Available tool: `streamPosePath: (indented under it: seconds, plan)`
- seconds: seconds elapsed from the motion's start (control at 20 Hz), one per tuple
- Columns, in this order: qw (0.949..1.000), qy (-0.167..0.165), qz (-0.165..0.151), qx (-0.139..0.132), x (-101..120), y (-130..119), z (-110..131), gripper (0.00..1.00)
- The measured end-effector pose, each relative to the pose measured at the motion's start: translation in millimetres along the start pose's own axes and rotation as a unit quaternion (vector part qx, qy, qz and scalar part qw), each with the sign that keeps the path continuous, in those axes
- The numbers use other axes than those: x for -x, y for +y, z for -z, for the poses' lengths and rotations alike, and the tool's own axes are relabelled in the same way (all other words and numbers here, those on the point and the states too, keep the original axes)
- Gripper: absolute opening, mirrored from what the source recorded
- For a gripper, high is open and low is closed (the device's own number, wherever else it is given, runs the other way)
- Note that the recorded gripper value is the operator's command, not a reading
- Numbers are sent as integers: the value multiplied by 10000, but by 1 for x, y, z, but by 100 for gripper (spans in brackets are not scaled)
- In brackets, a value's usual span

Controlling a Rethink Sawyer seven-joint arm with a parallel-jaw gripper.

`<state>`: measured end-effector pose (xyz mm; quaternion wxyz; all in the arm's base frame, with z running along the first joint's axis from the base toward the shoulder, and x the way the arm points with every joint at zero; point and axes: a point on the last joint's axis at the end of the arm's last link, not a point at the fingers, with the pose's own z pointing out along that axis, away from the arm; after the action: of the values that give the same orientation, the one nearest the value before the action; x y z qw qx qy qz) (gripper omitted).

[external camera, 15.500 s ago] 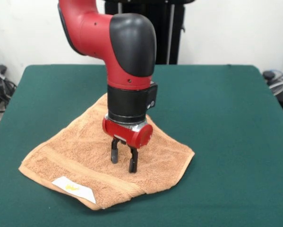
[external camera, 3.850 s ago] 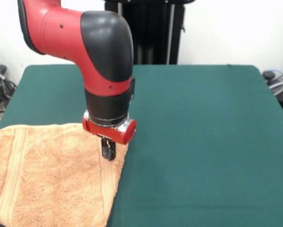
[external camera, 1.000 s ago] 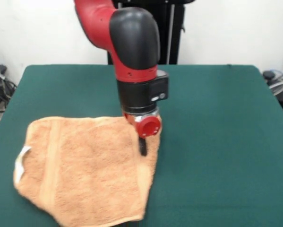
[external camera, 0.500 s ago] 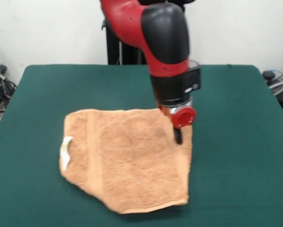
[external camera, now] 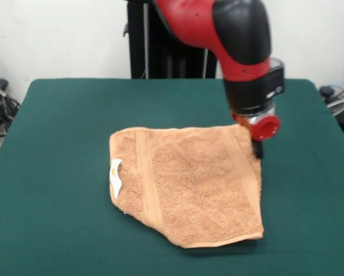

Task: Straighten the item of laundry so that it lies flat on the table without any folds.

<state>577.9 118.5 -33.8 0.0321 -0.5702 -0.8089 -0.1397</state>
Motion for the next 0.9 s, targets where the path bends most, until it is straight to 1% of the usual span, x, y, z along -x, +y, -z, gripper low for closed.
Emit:
streamPosePath:
  seconds: [0.05, 0.15, 0.3, 0.35, 0.45, 0.5, 0.55, 0.6, 0.7, 0.75, 0.85, 0.9]
  plan:
    - [10000, 38, -22, -6, -8, 2, 0, 0]
    - [9999, 139, -86, -26, -32, 7, 0, 0]
    - [9997, 176, -134, -53, -49, 13, 0, 0]
    - [9996, 197, -167, -107, -63, 16, -1, 0]
    - [9995, 195, -124, -225, -81, 18, -3, 0]
    - [9993, 192, -66, -299, -89, 18, -5, 0]
    - [9983, 205, 170, -510, -110, 15, -9, 0]
    - [9973, 242, 305, -627, -120, 13, -10, 0]
    - [9955, 315, 466, -768, -131, 12, -10, 0]
    - [9913, 463, 732, -987, -144, 12, -7, 0]
    - [9885, 551, 870, -1104, -147, 14, -3, 0]
    - [9855, 608, 1008, -1219, -146, 17, 2, 0]
